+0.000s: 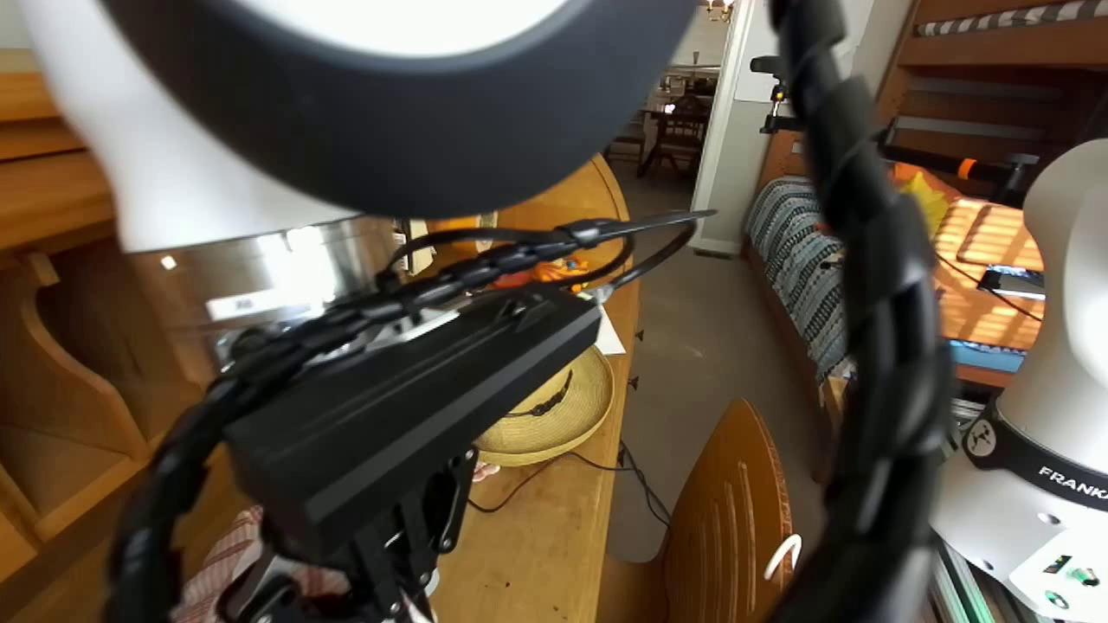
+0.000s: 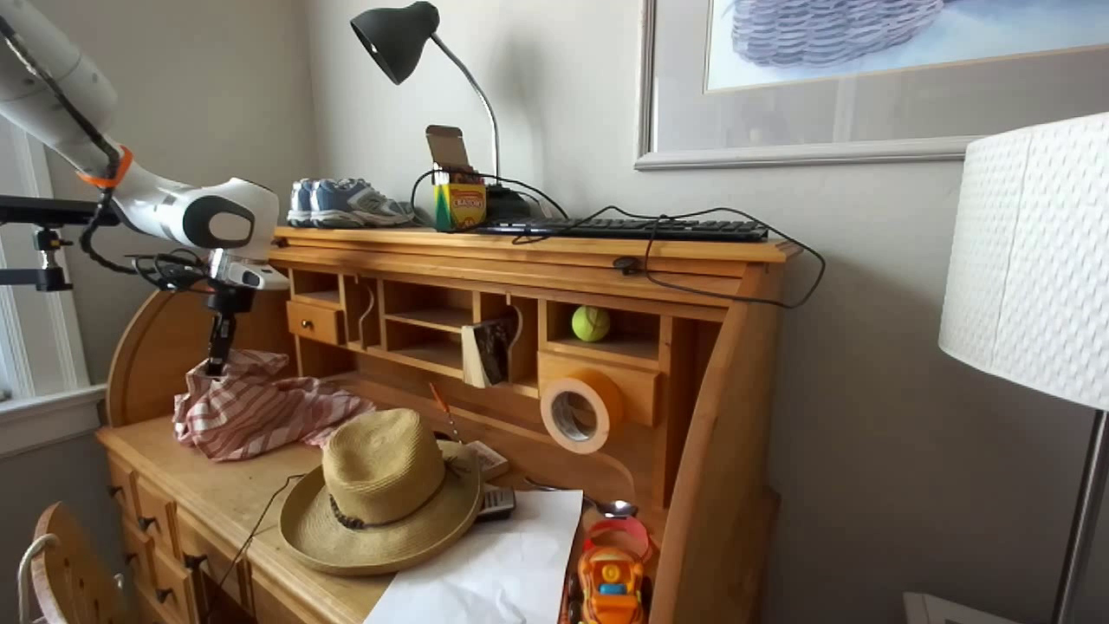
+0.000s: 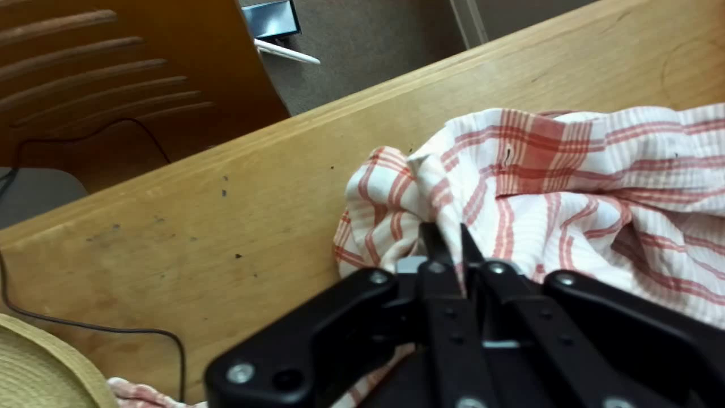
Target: Put the towel on the top of the dresser
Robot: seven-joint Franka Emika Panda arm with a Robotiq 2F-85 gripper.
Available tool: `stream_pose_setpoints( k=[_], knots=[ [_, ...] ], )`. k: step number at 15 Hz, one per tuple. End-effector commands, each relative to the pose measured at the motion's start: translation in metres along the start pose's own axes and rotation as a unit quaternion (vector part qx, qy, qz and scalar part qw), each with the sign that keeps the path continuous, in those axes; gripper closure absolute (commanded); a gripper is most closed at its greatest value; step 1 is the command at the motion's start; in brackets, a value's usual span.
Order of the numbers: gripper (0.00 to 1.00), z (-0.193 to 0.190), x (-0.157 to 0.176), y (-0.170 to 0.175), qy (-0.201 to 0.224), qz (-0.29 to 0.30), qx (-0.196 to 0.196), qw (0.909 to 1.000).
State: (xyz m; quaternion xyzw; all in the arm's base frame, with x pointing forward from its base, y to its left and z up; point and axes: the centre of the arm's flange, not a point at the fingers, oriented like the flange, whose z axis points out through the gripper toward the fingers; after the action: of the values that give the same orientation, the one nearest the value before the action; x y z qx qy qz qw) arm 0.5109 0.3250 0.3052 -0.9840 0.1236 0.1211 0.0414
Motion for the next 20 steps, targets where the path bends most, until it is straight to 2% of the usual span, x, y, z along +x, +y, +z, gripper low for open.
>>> stream_pose_setpoints(
  k=[1,5,6,8,11,15,17,19,20],
  knots=[
    [0.94,-0.003,-0.004,0.011,0.009,0.023,0.002,0.9997],
    [0.94,-0.002,-0.020,0.034,0.019,0.054,0.000,0.9984],
    [0.99,-0.002,-0.021,0.035,0.019,0.055,0.000,0.9983],
    [0.99,-0.037,0.009,0.067,0.085,0.104,0.012,0.9909],
    [0.99,-0.101,0.023,0.119,0.130,0.154,0.047,0.9784],
    [0.99,-0.189,0.027,0.199,0.198,0.228,0.087,0.9494],
    [0.99,-0.235,0.019,0.236,0.224,0.268,0.117,0.9297],
    [0.99,-0.281,0.004,0.270,0.250,0.307,0.147,0.9063],
    [0.94,-0.254,0.031,0.244,0.232,0.273,0.134,0.9239]
  ],
)
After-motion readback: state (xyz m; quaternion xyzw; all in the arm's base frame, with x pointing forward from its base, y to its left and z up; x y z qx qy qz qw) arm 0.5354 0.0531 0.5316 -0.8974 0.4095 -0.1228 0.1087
